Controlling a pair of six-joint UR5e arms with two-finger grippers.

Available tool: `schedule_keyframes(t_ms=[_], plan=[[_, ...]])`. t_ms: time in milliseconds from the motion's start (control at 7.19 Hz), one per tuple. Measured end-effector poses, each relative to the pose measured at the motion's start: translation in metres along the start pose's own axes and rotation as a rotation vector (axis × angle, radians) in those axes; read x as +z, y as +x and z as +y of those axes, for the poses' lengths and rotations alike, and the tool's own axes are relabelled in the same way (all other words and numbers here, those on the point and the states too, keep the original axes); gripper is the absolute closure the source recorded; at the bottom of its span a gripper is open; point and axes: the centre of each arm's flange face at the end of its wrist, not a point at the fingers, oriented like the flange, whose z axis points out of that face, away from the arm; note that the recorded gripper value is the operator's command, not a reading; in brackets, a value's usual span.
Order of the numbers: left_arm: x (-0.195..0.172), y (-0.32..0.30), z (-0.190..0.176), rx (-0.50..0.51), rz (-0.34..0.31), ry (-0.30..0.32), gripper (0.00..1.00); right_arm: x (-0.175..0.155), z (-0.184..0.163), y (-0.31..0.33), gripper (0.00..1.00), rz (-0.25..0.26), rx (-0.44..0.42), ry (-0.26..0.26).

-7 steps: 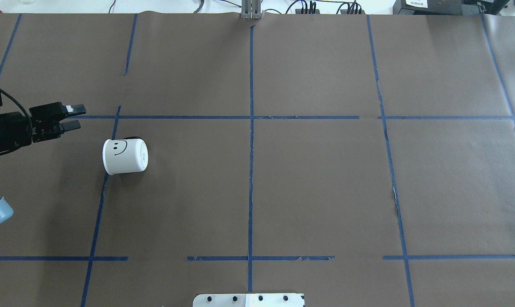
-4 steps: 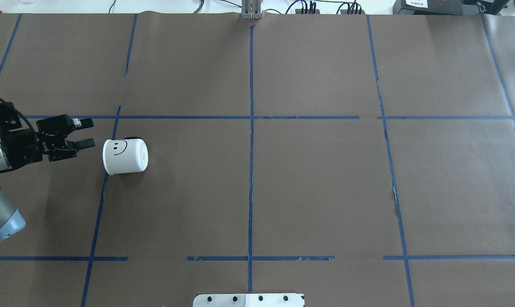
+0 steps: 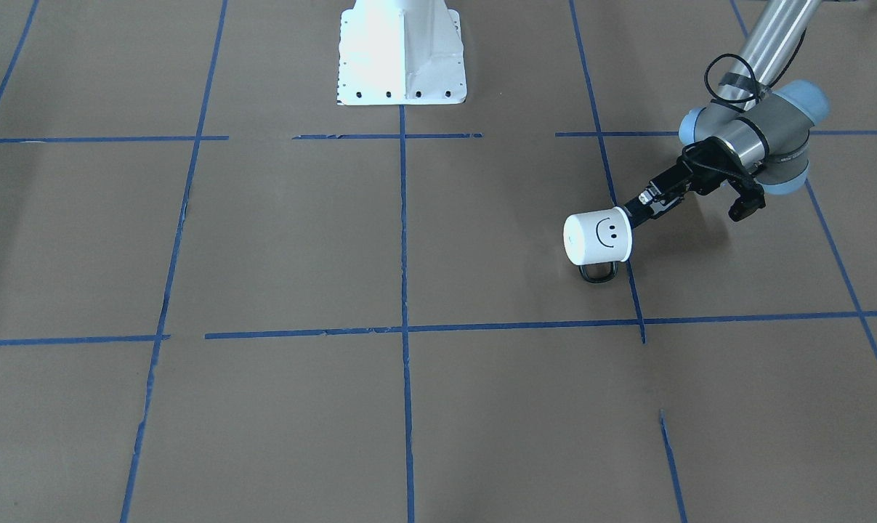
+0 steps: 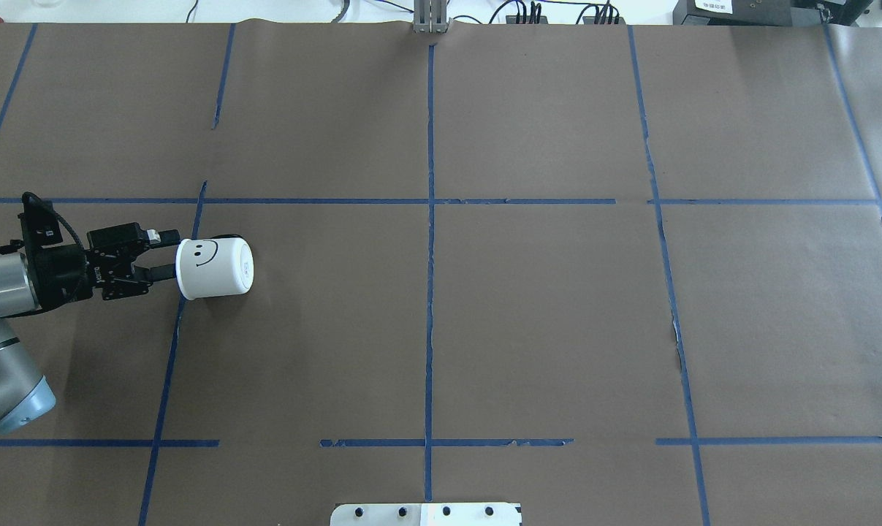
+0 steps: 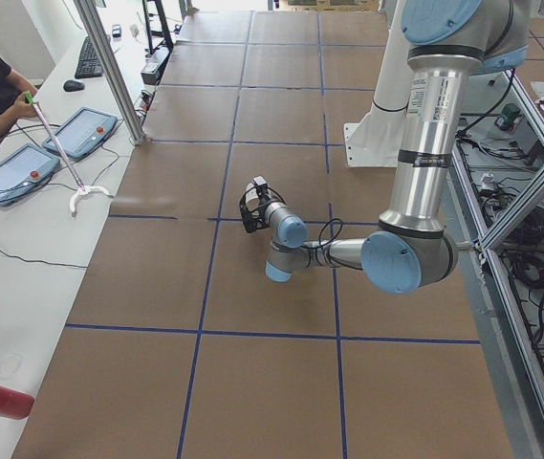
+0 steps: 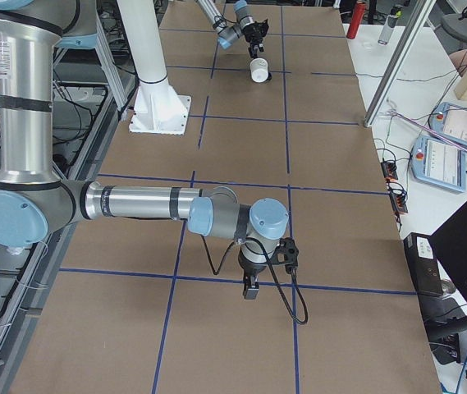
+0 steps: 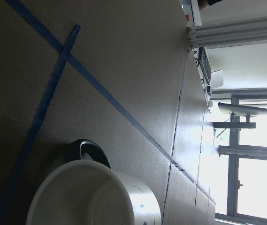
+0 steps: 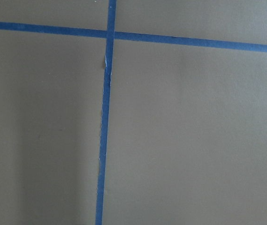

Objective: Flip mug
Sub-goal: 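Close the left gripper on the rim of the white mug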

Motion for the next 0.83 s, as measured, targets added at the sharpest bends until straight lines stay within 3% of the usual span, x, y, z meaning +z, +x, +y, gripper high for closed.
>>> schedule_keyframes(t_ms=[417,557,696,835], plan=[[0.025,0.006,0.002,0.003,0.014,-0.017,0.01,0.0,0.0,0.0,0.0,0.0,0.0,0.0],[0.031,0.005,0.002,0.003,0.014,-0.019,0.27,0.0,0.0,0.0,0.0,0.0,0.0,0.0],[0.034,0.006,0.001,0.004,0.015,-0.019,0.72,0.0,0.0,0.0,0.0,0.0,0.0,0.0],[0.036,0.007,0.001,0.003,0.018,-0.021,1.0,0.0,0.0,0.0,0.0,0.0,0.0,0.0]])
